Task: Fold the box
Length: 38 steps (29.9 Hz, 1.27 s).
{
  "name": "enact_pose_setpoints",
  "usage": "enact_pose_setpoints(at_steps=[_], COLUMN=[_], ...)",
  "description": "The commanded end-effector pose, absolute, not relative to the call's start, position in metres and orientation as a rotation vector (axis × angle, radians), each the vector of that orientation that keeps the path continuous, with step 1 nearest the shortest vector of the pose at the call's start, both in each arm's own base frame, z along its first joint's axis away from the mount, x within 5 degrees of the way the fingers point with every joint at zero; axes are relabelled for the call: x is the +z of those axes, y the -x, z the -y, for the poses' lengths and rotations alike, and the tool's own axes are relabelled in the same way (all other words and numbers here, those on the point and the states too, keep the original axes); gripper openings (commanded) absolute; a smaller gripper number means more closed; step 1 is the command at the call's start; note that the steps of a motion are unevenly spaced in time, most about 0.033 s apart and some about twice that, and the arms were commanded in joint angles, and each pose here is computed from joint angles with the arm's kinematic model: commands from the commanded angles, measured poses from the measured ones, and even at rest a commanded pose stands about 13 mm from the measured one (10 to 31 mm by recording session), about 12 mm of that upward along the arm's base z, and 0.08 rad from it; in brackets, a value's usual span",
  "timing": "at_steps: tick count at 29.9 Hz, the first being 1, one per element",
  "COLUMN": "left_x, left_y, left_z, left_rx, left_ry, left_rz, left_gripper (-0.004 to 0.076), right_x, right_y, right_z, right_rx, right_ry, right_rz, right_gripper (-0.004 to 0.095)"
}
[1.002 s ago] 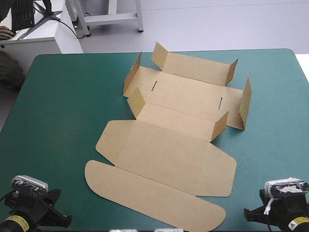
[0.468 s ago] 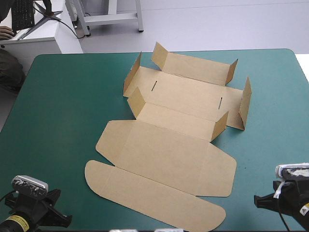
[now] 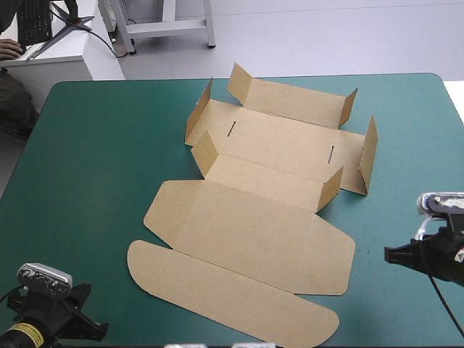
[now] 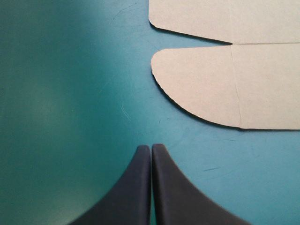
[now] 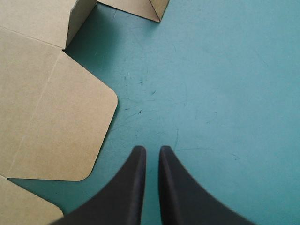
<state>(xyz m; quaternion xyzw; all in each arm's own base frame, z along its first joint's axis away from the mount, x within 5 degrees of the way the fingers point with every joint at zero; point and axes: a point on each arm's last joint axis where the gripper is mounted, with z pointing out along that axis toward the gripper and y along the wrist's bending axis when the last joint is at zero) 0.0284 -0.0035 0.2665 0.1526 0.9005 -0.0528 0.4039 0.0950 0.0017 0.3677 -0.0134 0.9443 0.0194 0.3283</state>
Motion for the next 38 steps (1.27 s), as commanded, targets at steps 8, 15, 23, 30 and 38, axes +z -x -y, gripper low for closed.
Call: enact_pose_setpoints(at_steps=[8, 15, 23, 30, 38], left_x=[0.277, 0.277, 0.277, 0.277, 0.277], left_y=[-0.032, -0.032, -0.032, -0.032, -0.032], left_z=[0.005, 0.005, 0.005, 0.005, 0.005], left_rx=[-0.145, -0.145, -0.145, -0.145, -0.145], left_ry=[-0.381, -0.381, -0.381, -0.381, -0.381], left_rz=[-2.21, -2.21, -2.21, -2.21, -2.21], left_gripper=[-0.001, -0.001, -0.001, -0.001, -0.001], right_x=[0.371, 0.368, 0.355, 0.32, 0.286], right_y=[-0.162, -0.22, -0.283, -0.314, -0.339], right_z=[-0.003, -0.019, -0.027, -0.026, -0.027], right_rx=[0.182, 0.521, 0.734, 0.776, 0.844], right_ry=[-0.086, -0.154, -0.218, -0.255, -0.319], right_rz=[-2.617, -2.645, -2.686, -2.775, -2.806], right_gripper=[0.0502, 0.0521, 0.0521, 0.051, 0.0508])
